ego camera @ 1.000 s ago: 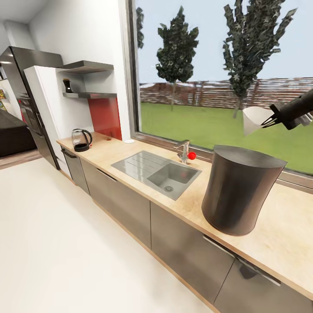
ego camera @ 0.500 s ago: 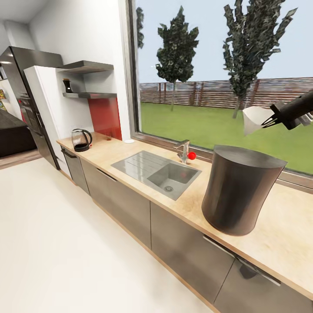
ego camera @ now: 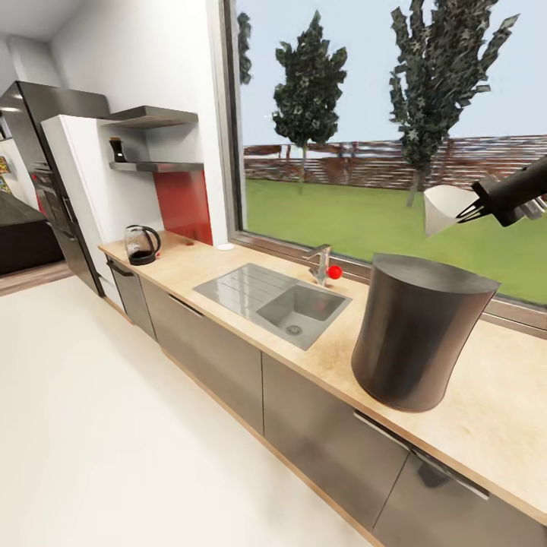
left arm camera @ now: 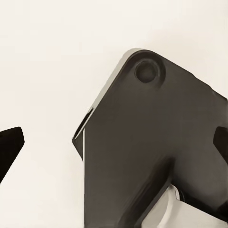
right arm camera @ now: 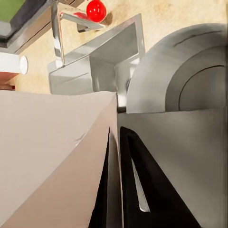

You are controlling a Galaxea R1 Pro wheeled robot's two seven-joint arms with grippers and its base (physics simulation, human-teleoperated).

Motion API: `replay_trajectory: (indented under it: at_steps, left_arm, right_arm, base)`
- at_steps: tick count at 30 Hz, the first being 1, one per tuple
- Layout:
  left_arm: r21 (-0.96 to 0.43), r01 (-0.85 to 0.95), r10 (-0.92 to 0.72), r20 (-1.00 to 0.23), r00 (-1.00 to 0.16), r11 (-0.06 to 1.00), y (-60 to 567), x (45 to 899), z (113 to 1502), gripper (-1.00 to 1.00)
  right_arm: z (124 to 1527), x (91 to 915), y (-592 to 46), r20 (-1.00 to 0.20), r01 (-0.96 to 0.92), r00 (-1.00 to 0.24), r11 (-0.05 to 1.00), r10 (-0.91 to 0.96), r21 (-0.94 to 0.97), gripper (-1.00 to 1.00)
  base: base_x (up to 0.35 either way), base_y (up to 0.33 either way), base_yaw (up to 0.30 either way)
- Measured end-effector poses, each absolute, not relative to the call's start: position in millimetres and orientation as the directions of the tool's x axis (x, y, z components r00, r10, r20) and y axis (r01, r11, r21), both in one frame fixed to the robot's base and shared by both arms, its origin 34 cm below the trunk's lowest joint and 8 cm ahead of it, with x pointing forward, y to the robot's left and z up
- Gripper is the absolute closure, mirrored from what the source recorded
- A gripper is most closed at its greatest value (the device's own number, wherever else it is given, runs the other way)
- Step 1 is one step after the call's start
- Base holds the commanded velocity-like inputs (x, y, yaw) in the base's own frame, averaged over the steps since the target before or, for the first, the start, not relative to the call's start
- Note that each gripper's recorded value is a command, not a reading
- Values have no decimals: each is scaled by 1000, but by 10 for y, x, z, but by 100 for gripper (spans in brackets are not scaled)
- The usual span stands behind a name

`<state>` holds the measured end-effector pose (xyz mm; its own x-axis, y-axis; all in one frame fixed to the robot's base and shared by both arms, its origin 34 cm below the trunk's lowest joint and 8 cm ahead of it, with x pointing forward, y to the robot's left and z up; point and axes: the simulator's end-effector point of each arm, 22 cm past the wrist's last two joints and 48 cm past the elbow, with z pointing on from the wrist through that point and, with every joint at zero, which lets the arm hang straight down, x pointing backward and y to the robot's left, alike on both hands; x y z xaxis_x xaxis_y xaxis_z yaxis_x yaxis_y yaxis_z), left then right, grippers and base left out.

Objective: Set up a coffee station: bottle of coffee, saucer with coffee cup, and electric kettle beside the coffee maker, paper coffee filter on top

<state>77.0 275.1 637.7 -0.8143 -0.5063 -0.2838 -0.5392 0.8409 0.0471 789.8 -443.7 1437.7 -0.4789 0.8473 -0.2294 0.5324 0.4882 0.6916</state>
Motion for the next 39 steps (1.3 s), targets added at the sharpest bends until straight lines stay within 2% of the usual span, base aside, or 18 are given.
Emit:
replay_trajectory:
  at_steps: [9, 32, 39]
  left_arm:
    - [44, -541, -520, -222, -825, 840, 2668, 664, 6340, -100]
    - [44, -542, -520, -229, -823, 839, 2682, 680, 6342, -100]
    - [42, -541, -519, -228, -824, 840, 2670, 679, 6342, -100]
  right_arm:
    - [14364, 7887, -4452, -231, 539, -478, 490, 848, 685, 100]
    - [14354, 7883, -4466, -235, 543, -477, 494, 847, 679, 100]
    - [14356, 7878, -4467, -236, 543, -477, 495, 847, 678, 100]
  base:
    - [0, -207, 0]
    - [1, -9, 0]
    - [129, -154, 0]
